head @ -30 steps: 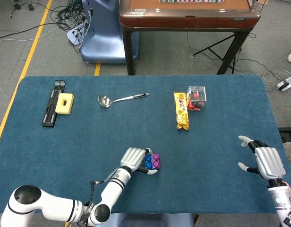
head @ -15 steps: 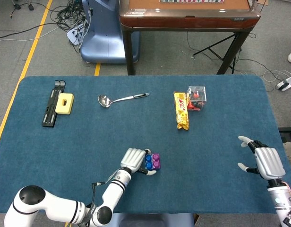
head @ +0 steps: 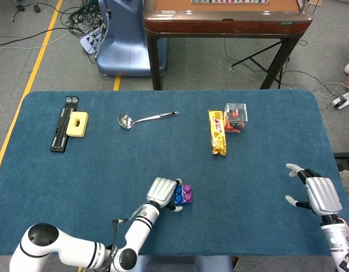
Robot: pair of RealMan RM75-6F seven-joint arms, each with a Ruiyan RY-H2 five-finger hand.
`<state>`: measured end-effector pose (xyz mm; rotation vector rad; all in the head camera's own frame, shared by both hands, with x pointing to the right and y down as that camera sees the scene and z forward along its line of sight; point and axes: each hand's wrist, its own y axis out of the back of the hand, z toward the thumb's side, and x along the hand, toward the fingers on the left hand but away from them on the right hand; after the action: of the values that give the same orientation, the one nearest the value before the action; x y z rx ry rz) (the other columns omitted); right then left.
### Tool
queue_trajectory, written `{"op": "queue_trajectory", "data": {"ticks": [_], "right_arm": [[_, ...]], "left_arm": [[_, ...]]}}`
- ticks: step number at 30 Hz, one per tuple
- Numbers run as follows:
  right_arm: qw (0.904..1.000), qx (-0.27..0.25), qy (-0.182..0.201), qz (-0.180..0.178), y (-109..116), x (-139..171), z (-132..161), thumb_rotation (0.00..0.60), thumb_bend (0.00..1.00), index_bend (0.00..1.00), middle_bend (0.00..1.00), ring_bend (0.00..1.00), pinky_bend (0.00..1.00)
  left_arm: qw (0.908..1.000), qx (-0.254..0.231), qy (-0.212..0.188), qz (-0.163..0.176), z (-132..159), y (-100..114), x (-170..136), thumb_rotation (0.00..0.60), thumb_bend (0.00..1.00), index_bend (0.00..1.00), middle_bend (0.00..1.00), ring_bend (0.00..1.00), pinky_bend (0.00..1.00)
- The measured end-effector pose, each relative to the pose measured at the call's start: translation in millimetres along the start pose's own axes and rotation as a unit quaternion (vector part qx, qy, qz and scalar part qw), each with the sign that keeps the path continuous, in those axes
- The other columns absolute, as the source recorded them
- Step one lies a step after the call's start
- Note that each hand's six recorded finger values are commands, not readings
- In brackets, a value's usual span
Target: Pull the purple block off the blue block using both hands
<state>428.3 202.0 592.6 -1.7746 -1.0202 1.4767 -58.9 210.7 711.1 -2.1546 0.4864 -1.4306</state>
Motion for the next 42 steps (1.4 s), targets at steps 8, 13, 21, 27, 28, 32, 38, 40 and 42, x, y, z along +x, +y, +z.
{"op": "queue_trajectory", "data": {"ticks": [8,13,21,27,28,32,38,40,42], "right_arm": [[1.0000,-0.002,0.001,0.001,-1.3,-0.7,0.0,0.600,0.00,0.24,0.37,0.32,0.46],[1.0000,-0.002,0.001,0.002,-1.5,-1.4,0.1,0.600,0.00,0.24,0.37,0.32,0.46],[1.0000,-0.002,0.002,0.003,-2.3,-2.2,0.8,0.600,0.00,0.24,0.37,0.32,0.46],[1.0000,-0.002,0.002,0.002,-1.9,-2.6,0.7,0.600,0.00,0.24,0.37,0.32,0.46],[1.0000,-0.003,0.002,0.002,-1.7,-2.7,0.8,0.600,0.00,0.24,0.37,0.32,0.46],[1.0000,-0.002,0.003,0.002,-1.7,-2.8,0.6,0.600,0.00,0.24,0.37,0.32,0.46],[1.0000,-0.002,0.006,0.000,-0.5,-4.5,2.5,0.600,0.00,0.24,0.37,0.32,0.46],[1.0000,-0.001,0.007,0.000,0.0,-5.1,3.7,0.600,0.00,0.24,0.37,0.32,0.46],[1.0000,-0.001,0.009,-0.001,0.5,-5.7,4.7,0.600,0.00,0.24,0.37,0.32,0.46]], "left_arm": [[1.0000,0.000,0.007,0.000,-0.9,-0.6,2.4,0.508,0.00,0.40,1.00,0.99,1.00],[0.9999,-0.001,0.010,0.002,-0.8,-0.1,3.1,0.510,0.00,0.42,1.00,0.99,1.00],[0.9999,0.000,0.015,0.006,-0.4,-1.5,4.9,0.518,0.00,0.47,1.00,1.00,1.00],[0.9999,0.000,0.013,0.010,1.2,-2.0,5.5,0.516,0.00,0.51,1.00,1.00,1.00],[0.9998,-0.001,0.013,0.011,1.2,-1.8,5.4,0.517,0.00,0.51,1.00,1.00,1.00],[0.9998,-0.007,0.013,0.013,1.5,-1.0,4.6,0.517,0.00,0.52,1.00,1.00,1.00],[0.9995,-0.022,0.008,0.022,1.4,2.3,3.2,0.512,0.01,0.53,1.00,1.00,1.00],[0.9993,-0.027,0.006,0.026,1.4,3.6,2.8,0.508,0.03,0.54,1.00,1.00,1.00],[0.9989,-0.034,0.002,0.031,1.4,5.0,2.2,0.497,0.05,0.55,1.00,1.00,1.00]]}}
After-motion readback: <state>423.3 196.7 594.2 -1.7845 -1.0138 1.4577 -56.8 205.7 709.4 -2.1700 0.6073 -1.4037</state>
